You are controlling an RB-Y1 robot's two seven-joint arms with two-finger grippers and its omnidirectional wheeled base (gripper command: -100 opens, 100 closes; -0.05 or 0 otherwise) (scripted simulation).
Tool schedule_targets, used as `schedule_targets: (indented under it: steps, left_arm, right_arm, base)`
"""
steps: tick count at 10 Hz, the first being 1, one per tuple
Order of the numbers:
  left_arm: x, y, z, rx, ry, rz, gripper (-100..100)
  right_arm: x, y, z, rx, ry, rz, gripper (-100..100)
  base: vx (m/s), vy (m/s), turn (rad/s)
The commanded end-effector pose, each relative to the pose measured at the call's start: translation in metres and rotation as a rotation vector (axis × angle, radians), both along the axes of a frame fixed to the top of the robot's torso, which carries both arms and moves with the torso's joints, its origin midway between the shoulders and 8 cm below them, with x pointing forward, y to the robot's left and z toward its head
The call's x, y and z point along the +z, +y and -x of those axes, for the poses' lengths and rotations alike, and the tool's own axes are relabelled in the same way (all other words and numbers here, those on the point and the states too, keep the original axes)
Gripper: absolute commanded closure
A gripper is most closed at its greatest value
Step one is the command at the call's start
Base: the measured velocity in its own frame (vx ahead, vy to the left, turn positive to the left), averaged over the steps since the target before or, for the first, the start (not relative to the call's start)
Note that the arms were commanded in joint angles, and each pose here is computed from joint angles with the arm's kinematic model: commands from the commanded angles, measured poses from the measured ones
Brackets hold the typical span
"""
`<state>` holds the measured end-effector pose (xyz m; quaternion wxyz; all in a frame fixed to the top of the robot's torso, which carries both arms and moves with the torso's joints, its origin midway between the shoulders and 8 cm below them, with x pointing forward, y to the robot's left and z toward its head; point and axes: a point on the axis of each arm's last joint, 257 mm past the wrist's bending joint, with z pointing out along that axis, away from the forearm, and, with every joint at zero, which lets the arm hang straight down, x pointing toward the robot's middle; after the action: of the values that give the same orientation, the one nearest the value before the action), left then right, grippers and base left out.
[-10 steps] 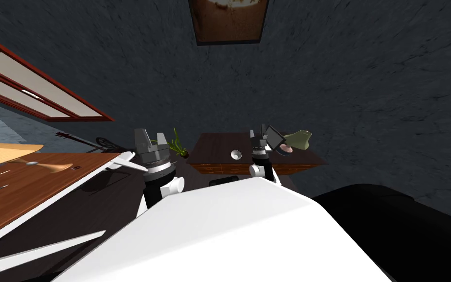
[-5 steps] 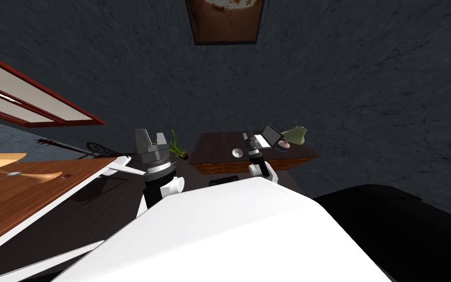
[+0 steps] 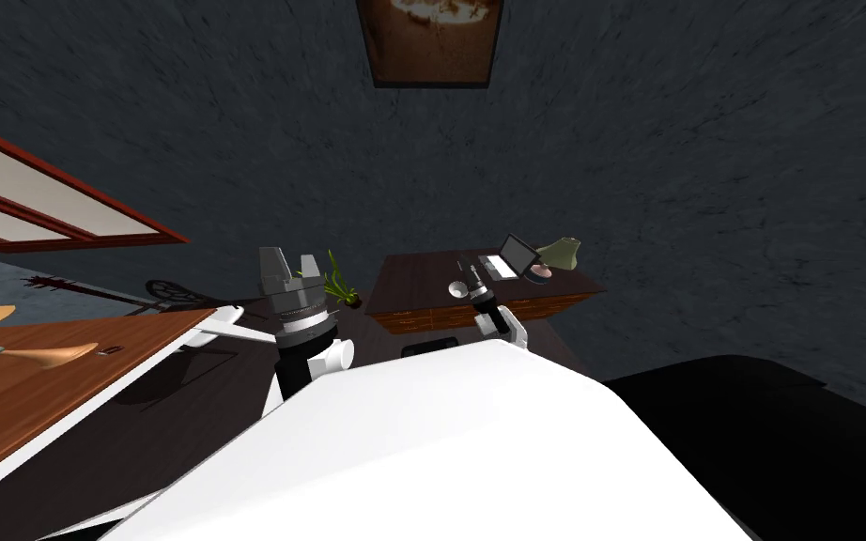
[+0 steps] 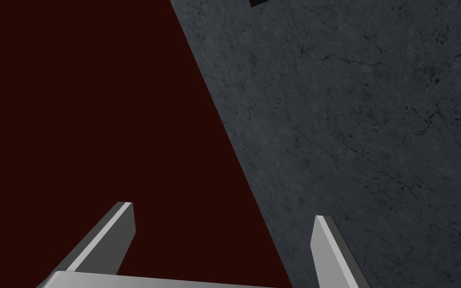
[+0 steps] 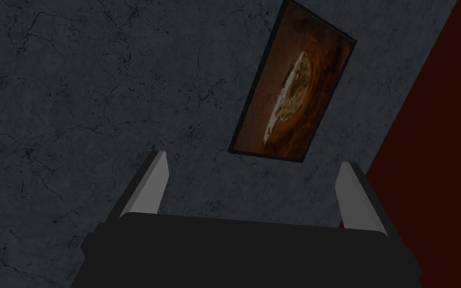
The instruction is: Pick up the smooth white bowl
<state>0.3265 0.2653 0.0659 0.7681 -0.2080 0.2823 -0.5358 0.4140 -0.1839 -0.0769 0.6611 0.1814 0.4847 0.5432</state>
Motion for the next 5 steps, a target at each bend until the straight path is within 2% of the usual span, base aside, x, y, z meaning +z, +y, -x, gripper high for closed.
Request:
schedule_targets:
  steps: [1, 2, 3, 4, 5]
  left_arm:
    - [0.0, 0.0, 0.0, 0.0, 0.0, 0.0, 0]
    - [0.0, 0.0, 0.0, 0.0, 0.0, 0.0, 0]
    - [0.0, 0.0, 0.0, 0.0, 0.0, 0.0, 0]
    - [0.0, 0.0, 0.0, 0.0, 0.0, 0.0, 0]
    - [0.0, 0.0, 0.0, 0.0, 0.0, 0.0, 0]
  right_arm:
    - [-0.021, 0.012, -0.009, 0.016, 0.021, 0.115, -100]
    - [-0.025, 0.013, -0.009, 0.013, 0.026, 0.13, -100]
    - [-0.042, 0.02, -0.015, 0.023, 0.044, 0.21, -100]
    - [-0.043, 0.02, -0.015, 0.023, 0.042, 0.219, -100]
    - [-0.061, 0.026, -0.02, 0.032, 0.057, 0.307, -100]
  base:
    - [-0.055, 0.141, -0.17]
    - [-0.044, 0.134, -0.059]
    - [-0.029, 0.128, -0.127]
    - [-0.024, 0.098, -0.057]
    - [-0.022, 0.088, -0.1]
